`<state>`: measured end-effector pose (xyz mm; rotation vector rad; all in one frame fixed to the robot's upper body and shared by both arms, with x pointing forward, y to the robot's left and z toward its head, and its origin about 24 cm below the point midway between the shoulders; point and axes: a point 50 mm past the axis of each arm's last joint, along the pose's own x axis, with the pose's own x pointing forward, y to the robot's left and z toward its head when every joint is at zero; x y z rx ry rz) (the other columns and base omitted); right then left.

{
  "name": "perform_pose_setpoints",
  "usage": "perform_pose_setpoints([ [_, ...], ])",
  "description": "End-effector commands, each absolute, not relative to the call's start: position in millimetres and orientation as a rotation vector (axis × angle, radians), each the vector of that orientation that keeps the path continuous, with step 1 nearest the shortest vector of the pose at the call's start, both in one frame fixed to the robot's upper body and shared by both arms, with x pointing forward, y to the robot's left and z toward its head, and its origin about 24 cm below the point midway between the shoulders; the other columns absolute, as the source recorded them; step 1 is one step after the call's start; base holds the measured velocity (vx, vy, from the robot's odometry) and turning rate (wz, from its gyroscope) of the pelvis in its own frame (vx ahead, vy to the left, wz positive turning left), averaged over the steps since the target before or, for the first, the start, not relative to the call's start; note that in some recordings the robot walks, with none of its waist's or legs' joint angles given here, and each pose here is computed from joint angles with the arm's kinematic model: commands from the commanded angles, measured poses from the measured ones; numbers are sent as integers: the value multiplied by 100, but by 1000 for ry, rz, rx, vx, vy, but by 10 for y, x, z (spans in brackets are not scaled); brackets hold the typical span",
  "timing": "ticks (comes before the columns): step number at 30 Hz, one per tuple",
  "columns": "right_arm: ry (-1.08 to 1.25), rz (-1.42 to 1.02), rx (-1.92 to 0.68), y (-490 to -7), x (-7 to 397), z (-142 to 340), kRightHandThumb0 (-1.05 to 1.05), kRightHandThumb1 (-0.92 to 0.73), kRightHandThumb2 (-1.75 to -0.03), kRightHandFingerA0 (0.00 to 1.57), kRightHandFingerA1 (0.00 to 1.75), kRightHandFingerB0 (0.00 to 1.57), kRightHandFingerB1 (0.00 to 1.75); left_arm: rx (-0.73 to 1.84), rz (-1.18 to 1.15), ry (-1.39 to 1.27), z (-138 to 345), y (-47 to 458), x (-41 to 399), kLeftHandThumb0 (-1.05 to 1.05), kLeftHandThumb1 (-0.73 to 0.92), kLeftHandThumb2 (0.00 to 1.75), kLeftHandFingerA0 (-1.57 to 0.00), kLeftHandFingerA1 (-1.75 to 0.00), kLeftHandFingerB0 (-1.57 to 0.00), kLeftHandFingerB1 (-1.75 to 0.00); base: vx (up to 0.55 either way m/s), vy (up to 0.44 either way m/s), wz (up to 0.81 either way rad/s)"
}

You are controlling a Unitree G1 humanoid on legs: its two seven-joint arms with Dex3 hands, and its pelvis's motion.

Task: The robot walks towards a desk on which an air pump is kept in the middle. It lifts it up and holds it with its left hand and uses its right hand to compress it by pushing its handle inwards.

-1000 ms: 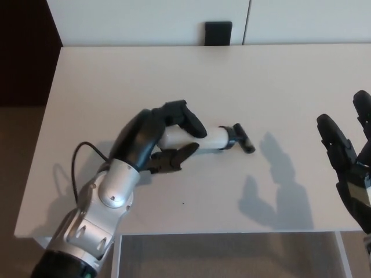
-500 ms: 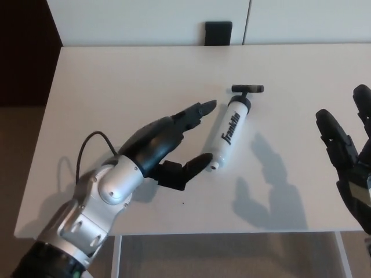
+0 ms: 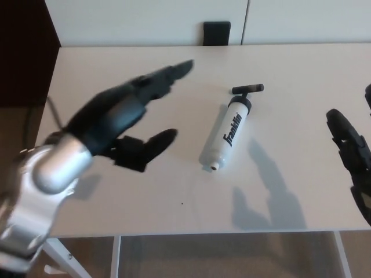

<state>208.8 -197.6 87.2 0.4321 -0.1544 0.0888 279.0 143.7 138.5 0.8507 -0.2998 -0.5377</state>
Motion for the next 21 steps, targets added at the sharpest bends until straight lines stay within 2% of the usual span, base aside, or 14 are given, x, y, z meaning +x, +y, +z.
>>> perform_pose_setpoints([
  [1, -334, 226, 142, -2260, 1433, 1271, -92, -77, -115, 7, 33, 6, 14, 516, -608, -546, 1856, 2101, 1631, -82, 57, 102, 0, -15, -9, -27, 0, 0, 0],
  [3, -331, 235, 139, -2293, 1340, 1293, -93, -74, -114, 7, 36, 7, 14, 425, -623, -520, 1801, 2213, 1503, -95, 61, 95, -5, -7, -6, -23, 0, 0, 0],
  [6, -351, 231, 98, -2377, 1139, 1354, -91, -75, -114, 7, 43, 6, 16, 305, -636, -430, 1687, 2457, 1247, -84, 53, 100, 0, -11, -5, -29, 0, 0, 0],
  [7, -366, 227, 74, -2424, 1047, 1384, -91, -77, -115, 10, 47, 4, 18, 279, -630, -384, 1652, 2580, 1134, -91, 72, 61, -4, -28, -14, -29, 0, 0, 0],
  [8, -374, 224, 57, -2454, 986, 1405, -91, -77, -115, 10, 47, 4, 18, 262, -627, -356, 1635, 2660, 1051, -91, 72, 61, -4, -28, -14, -29, 0, 0, 0],
  [9, -379, 218, 52, -2485, 894, 1435, -88, -74, -106, 9, 45, 7, 30, 279, -593, -318, 1597, 2785, 937, -95, 71, 63, -14, -27, -22, -29, 0, 0, 0],
  [10, -379, 218, 52, -2485, 894, 1435, -88, -74, -106, 9, 45, 7, 30, 279, -593, -318, 1597, 2785, 937, -95, 71, 63, -14, -27, -22, -29, 0, 0, 0],
  [11, -380, 207, 40, -2518, 766, 1474, -87, -92, -71, 17, 34, 8, 24, 304, -560, -258, 1555, 2947, 796, -92, 73, 61, -22, -28, -28, -30, 0, 0, 0],
  [12, -380, 201, 33, -2533, 685, 1502, -87, -92, -71, 17, 34, 8, 24, 322, -538, -219, 1533, 3045, 701, -92, 73, 61, -22, -28, -28, -30, 0, 0, 0],
  [13, -382, 186, 6, -2552, 586, 1538, -89, -75, -111, 12, 46, 4, 27, 315, -535, -161, 1510, 3160, 593, -90, 69, 62, -28, -33, -35, -31, 0, 0, 0],
  [15, -384, 173, -17, -2563, 540, 1555, -89, -75, -111, 12, 46, 4, 27, 291, -551, -131, 1500, 3209, 551, -90, 69, 62, -28, -33, -35, -31, 0, 0, 0],
  [16, -377, 176, -12, -2566, 505, 1549, -88, -73, -109, 11, 46, 5, 28, 241, -590, -58, 1461, 3280, 498, -82, 62, 60, -40, -36, -40, -33, 0, 0, 0],
  [18, -368, 183, 1, -2568, 470, 1538, -88, -73, -109, 11, 46, 5, 28, 179, -635, 19, 1428, 3355, 431, -82, 62, 60, -40, -36, -40, -33, 0, 0, 0],
  [21, -321, 192, 21, -2589, 452, 1469, -87, -74, -109, 11, 46, 5, 29, 65, -732, 165, 1227, 3512, 328, -70, 60, 59, -53, -42, -50, -36, 0, 0, 0],
])
